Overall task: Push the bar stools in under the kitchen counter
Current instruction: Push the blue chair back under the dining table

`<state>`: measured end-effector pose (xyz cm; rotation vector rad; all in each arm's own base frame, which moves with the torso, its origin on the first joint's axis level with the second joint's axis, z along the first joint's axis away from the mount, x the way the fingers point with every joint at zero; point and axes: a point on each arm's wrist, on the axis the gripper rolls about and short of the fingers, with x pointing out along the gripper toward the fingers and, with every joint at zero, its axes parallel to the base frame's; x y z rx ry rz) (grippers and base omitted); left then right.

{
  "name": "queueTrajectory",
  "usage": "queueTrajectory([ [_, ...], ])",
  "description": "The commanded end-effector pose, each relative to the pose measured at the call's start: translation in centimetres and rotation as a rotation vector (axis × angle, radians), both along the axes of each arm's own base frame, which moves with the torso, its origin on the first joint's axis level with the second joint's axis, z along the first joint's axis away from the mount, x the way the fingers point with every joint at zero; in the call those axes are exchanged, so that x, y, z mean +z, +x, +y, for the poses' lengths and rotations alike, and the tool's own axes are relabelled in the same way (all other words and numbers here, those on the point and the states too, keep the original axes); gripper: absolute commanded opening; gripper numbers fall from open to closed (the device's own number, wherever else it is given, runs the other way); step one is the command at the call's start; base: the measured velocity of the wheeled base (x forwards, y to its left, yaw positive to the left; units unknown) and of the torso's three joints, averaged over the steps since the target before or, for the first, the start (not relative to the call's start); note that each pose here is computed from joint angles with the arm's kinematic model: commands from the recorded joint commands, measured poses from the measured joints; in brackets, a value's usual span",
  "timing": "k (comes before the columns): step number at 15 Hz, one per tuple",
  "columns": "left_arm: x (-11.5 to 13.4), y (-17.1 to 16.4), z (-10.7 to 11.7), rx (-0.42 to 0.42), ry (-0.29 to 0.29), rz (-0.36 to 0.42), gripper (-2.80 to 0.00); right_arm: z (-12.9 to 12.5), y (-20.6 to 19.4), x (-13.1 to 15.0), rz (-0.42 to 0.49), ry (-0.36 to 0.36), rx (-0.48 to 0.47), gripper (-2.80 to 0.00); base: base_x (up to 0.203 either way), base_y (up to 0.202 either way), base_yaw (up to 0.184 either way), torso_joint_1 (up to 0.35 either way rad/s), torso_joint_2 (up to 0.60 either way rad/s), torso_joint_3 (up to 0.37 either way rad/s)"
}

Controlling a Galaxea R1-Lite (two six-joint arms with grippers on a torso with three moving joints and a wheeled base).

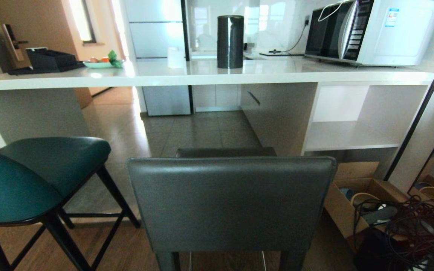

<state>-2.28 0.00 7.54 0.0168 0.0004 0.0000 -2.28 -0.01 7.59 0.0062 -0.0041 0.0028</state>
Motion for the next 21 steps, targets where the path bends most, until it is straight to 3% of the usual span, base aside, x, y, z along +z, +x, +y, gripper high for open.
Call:
queueTrajectory([
  [1, -0.12, 0.05, 0.01, 0.003, -0.003, 0.006, -2.8, 0.0, 0.05, -0.12, 0.006, 0.0, 0.002, -2.8, 0.0, 0.0, 0.0, 0.0, 0.0, 0.0],
  [21, -0.09, 0.05, 0.0, 0.005, -0.011, 0.003, -2.8, 0.0, 0.05, -0.12, 0.006, -0.002, 0.0, -2.8, 0.0, 0.0, 0.0, 0.0, 0.0, 0.0],
])
